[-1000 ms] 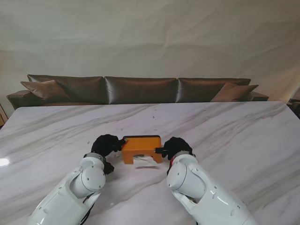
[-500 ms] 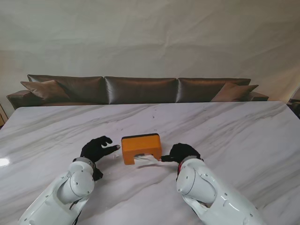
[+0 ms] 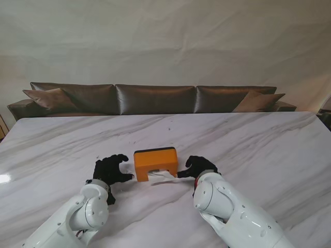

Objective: Refill a tissue box and feed the first sheet

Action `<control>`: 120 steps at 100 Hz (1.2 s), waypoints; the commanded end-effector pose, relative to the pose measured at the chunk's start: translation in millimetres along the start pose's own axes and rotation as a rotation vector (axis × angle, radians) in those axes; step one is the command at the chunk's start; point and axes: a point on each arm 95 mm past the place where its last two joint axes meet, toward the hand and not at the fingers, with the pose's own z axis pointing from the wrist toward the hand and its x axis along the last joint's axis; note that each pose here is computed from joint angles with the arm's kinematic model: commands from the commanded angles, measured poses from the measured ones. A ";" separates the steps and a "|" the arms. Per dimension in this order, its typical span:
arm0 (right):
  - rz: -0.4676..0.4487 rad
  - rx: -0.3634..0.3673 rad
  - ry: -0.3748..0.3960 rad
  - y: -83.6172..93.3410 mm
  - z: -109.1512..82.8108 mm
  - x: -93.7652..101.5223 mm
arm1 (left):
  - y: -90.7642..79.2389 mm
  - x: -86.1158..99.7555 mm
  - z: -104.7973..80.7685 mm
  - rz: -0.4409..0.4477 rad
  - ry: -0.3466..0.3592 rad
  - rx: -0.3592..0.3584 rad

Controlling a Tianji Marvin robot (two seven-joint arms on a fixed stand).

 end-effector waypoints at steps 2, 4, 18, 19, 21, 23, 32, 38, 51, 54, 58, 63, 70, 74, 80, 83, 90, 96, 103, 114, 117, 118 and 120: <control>0.011 0.013 0.010 -1.9 2.0 4.8 | 3.3 8.5 1.9 0.012 0.018 -0.032; 0.012 0.012 0.011 -2.2 2.7 5.3 | 4.0 9.7 2.7 0.014 0.021 -0.035; 0.016 0.008 0.033 -5.0 6.3 10.9 | 9.0 16.4 9.9 0.015 0.036 -0.058; 0.016 0.008 0.035 -5.2 6.5 11.3 | 9.2 16.8 10.5 0.016 0.037 -0.059; 0.017 0.008 0.038 -5.7 6.7 12.3 | 9.8 17.6 11.6 0.016 0.039 -0.062; 0.018 0.008 0.042 -6.3 6.8 13.2 | 10.3 18.5 12.7 0.016 0.040 -0.064; 0.025 0.006 0.055 -8.8 6.6 17.0 | 12.6 21.5 18.1 0.010 0.048 -0.066; 0.028 0.007 0.063 -10.1 5.6 19.0 | 13.6 23.3 21.2 0.004 0.054 -0.066; 0.035 0.008 0.076 -12.8 2.9 22.3 | 15.9 27.2 25.0 -0.026 0.072 -0.062; 0.038 0.008 0.079 -13.2 2.1 23.0 | 16.3 28.1 25.3 -0.033 0.077 -0.058; 0.042 0.006 0.083 -13.5 0.8 24.1 | 16.5 29.4 25.8 -0.044 0.084 -0.049; 0.045 0.002 0.088 -13.2 -1.0 25.4 | 16.3 31.0 26.1 -0.063 0.090 -0.039; 0.052 -0.007 0.096 -12.5 -4.1 27.5 | 15.7 33.0 26.3 -0.098 0.095 -0.026; 0.058 -0.014 0.101 -11.9 -5.9 28.8 | 15.0 33.9 26.4 -0.117 0.097 -0.018; 0.071 -0.026 0.106 -11.5 -8.6 30.9 | 14.2 35.0 26.7 -0.138 0.099 -0.003; 0.076 -0.033 0.108 -11.3 -9.7 31.9 | 13.8 35.4 26.9 -0.146 0.100 0.002; 0.086 -0.044 0.111 -10.5 -12.3 34.1 | 12.5 35.8 26.8 -0.164 0.099 0.015; 0.089 -0.051 0.110 -9.4 -13.6 35.2 | 11.6 35.6 26.5 -0.175 0.097 0.023; 0.087 -0.049 0.101 -7.9 -14.4 35.1 | 10.8 34.2 26.2 -0.180 0.090 0.025; 0.096 -0.033 0.073 -7.4 -13.1 32.4 | 10.0 29.1 25.4 -0.184 0.071 0.024; 0.098 -0.026 0.066 -7.5 -12.3 31.4 | 9.9 27.5 25.4 -0.186 0.065 0.023; 0.098 -0.024 0.064 -7.6 -12.1 31.0 | 9.9 26.8 25.4 -0.187 0.062 0.022; 0.098 -0.019 0.060 -7.6 -11.6 30.2 | 9.8 25.5 25.3 -0.188 0.058 0.020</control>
